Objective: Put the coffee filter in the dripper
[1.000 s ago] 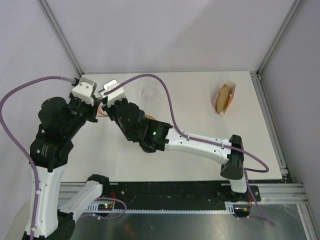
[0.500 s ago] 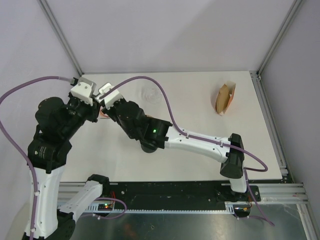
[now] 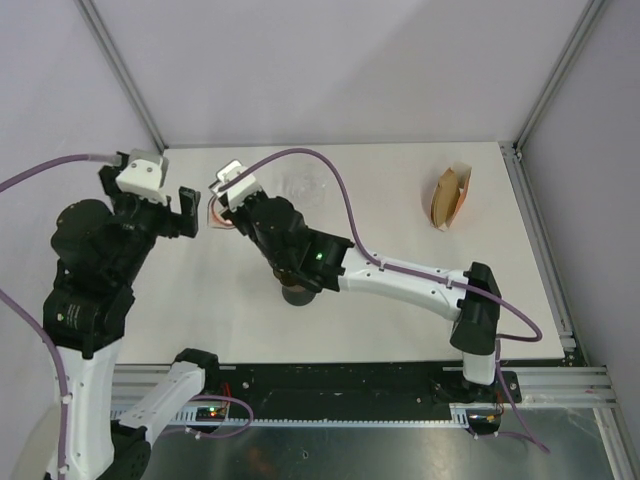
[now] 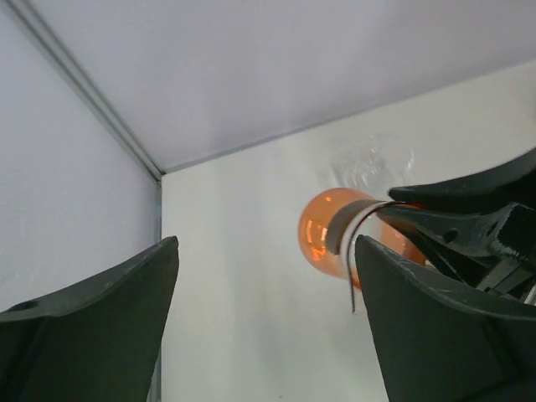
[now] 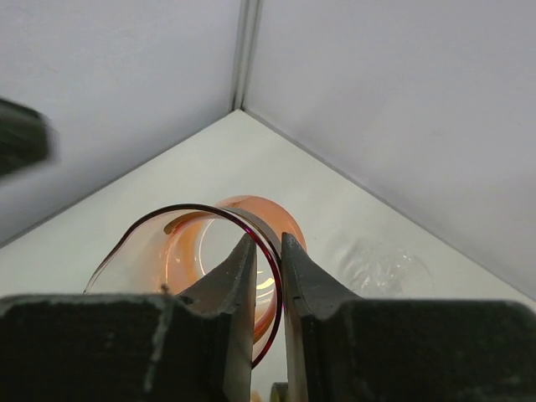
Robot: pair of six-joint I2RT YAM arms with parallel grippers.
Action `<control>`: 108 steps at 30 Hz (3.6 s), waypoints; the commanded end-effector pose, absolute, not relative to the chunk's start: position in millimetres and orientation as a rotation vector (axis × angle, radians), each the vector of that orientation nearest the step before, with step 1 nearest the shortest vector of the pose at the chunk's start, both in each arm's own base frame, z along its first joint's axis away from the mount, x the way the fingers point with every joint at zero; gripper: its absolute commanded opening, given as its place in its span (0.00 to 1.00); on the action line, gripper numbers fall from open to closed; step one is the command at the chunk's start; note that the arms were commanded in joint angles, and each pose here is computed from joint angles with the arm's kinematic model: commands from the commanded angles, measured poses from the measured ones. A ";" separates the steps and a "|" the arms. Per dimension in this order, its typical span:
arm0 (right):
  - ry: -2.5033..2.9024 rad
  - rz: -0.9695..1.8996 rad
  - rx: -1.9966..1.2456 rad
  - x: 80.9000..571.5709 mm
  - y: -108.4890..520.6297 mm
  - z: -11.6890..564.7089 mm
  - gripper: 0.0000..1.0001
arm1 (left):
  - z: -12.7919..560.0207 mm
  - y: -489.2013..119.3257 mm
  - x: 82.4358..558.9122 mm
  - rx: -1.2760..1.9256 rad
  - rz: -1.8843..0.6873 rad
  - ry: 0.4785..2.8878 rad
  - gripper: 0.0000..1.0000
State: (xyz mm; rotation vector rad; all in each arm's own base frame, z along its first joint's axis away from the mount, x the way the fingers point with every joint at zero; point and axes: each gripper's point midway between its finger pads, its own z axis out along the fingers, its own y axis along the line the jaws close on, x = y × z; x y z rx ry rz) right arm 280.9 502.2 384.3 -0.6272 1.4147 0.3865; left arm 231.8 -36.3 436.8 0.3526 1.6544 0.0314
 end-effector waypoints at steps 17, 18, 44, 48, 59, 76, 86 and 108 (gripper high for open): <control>1.485 0.248 -0.042 419.4 229.3 468.4 0.00 | 427.5 -18.0 273.3 0.211 0.150 1.639 1.00; 1.504 0.239 -0.031 417.8 213.6 464.7 0.00 | 422.3 -19.4 276.5 0.219 0.149 1.653 1.00; 2.085 0.242 -0.085 321.3 190.9 176.6 0.00 | 328.1 -15.6 313.4 0.216 0.100 1.855 1.00; 2.129 0.276 -0.114 315.0 200.1 153.7 0.00 | 323.4 -10.7 310.0 0.205 0.097 1.856 1.00; 2.200 0.268 -0.128 303.6 201.1 129.6 0.00 | 326.1 -0.7 304.3 0.206 0.138 1.839 1.00; 2.049 0.392 -0.179 305.1 202.7 218.3 0.74 | 299.7 2.7 302.9 0.270 0.139 1.887 1.00; 1.849 0.558 -0.034 388.7 209.7 275.5 0.78 | 239.1 12.1 312.5 0.299 0.125 2.047 1.00; 2.052 0.498 0.109 589.4 343.7 136.9 0.80 | 197.3 31.2 328.6 0.220 0.060 2.188 1.00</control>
